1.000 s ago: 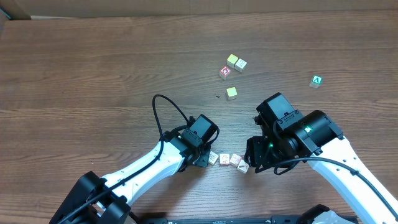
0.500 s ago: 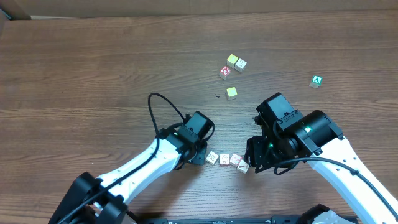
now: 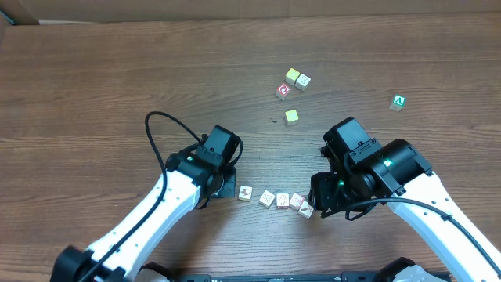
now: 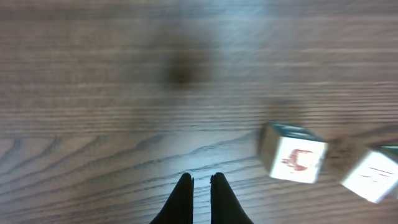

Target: Flip 5 blocks

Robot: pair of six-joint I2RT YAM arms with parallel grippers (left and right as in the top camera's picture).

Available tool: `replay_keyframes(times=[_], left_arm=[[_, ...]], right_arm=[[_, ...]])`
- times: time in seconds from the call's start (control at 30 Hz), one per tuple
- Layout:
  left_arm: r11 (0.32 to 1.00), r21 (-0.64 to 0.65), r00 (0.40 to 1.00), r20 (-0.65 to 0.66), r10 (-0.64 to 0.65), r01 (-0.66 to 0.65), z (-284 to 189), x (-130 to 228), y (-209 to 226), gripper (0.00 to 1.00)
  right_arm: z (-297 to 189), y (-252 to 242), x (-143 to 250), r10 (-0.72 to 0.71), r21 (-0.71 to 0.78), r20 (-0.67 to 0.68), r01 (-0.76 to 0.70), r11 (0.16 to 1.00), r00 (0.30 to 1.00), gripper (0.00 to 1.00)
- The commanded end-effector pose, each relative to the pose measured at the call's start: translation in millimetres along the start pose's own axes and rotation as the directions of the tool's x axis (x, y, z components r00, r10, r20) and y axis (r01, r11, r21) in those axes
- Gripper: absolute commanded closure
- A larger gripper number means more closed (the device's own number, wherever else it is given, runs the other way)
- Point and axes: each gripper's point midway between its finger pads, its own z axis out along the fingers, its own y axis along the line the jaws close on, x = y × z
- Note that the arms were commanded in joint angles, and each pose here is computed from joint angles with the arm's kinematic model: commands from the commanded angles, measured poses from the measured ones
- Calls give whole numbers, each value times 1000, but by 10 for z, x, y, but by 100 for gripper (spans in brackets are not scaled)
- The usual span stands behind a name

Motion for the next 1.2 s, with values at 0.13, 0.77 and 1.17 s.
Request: replay_keyframes(times=[0.13, 0.77, 1.17], left_arm=[[996, 38, 983, -159, 87, -81, 503, 211, -103, 96], [971, 161, 953, -216, 211, -179, 710, 304, -349, 96], [945, 186, 934, -190, 302, -268, 692, 382, -561, 96]], right_arm=[[-104, 45, -17, -15, -18, 30, 16, 1000, 999, 43], [-104, 37, -5, -14, -15, 25, 14, 1000, 1000, 43], [-103, 32, 5, -12, -13, 21, 12, 1000, 1000, 43]])
